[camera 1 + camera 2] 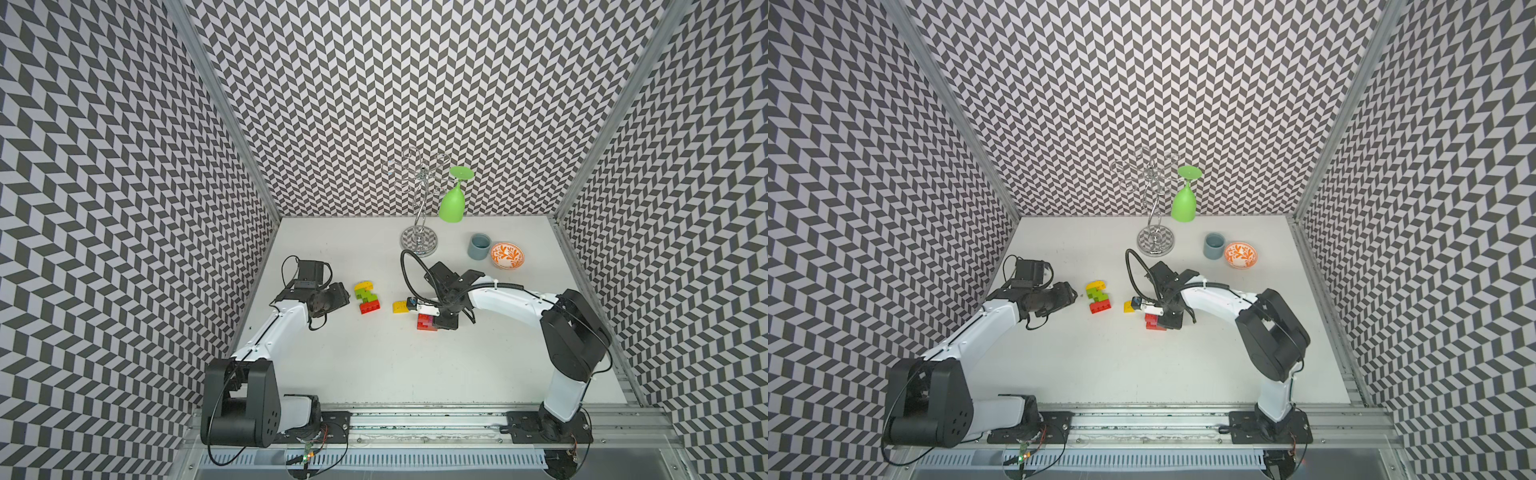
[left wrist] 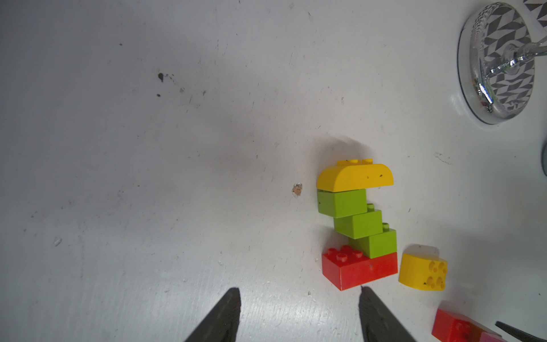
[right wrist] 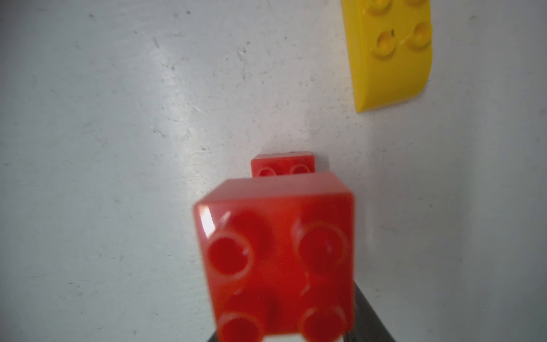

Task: Assemble the letter s with lego
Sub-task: Assemble the lego brick with the lego brick, then pick up the lego brick from the center of the board.

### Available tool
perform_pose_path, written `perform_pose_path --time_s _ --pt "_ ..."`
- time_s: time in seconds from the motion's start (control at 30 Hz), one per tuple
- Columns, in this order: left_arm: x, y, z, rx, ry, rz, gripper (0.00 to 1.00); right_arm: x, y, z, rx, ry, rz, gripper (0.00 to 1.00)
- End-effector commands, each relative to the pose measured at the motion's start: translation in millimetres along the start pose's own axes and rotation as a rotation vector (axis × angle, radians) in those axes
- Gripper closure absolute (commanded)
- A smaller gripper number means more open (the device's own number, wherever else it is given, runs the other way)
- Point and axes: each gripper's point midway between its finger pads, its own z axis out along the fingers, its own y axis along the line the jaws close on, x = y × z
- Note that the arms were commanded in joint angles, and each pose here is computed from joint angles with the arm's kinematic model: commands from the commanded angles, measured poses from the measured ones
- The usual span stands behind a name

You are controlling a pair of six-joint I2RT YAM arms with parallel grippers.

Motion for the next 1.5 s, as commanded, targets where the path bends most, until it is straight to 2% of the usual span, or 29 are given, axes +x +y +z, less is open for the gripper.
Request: perform_pose_path --time_s 0.0,0.33,0.53,0.63,0.77,0.87,1.03,1.2,1.47 --pt "-3 0 -4 0.008 -0.022 0.009 0.35 -15 -8 -21 0.039 -0.074 -0.009 0.53" --pt "-4 0 -5 0.007 -0.025 0.008 0.34 -29 -14 -59 0.07 -0.169 0.015 0.49" --pt "-5 -1 -5 0.01 -0.027 0.006 0.34 -38 -38 -95 0.191 -0.243 0.066 0.48" --pt "-6 0 -6 0.01 -0.032 0.003 0.34 -54 -42 -111 0.206 -0.306 0.041 0.48" --pt "-11 1 -11 0.015 -0.056 -0.007 0.35 -82 -49 -112 0.239 -0.342 -0.034 0.48" --pt "-17 4 -18 0.02 -0.091 -0.022 0.34 -105 -52 -98 0.247 -0.291 -0.099 0.48" --pt "-28 9 -30 0.026 -0.15 -0.044 0.32 -124 -57 -48 0.205 -0.116 -0.163 0.48" --pt "-28 10 -32 0.028 -0.153 -0.048 0.31 -137 -59 -13 0.175 -0.082 -0.183 0.47" --pt "-28 9 -30 0.038 -0.145 -0.046 0.29 -133 -58 27 0.129 -0.024 -0.187 0.45"
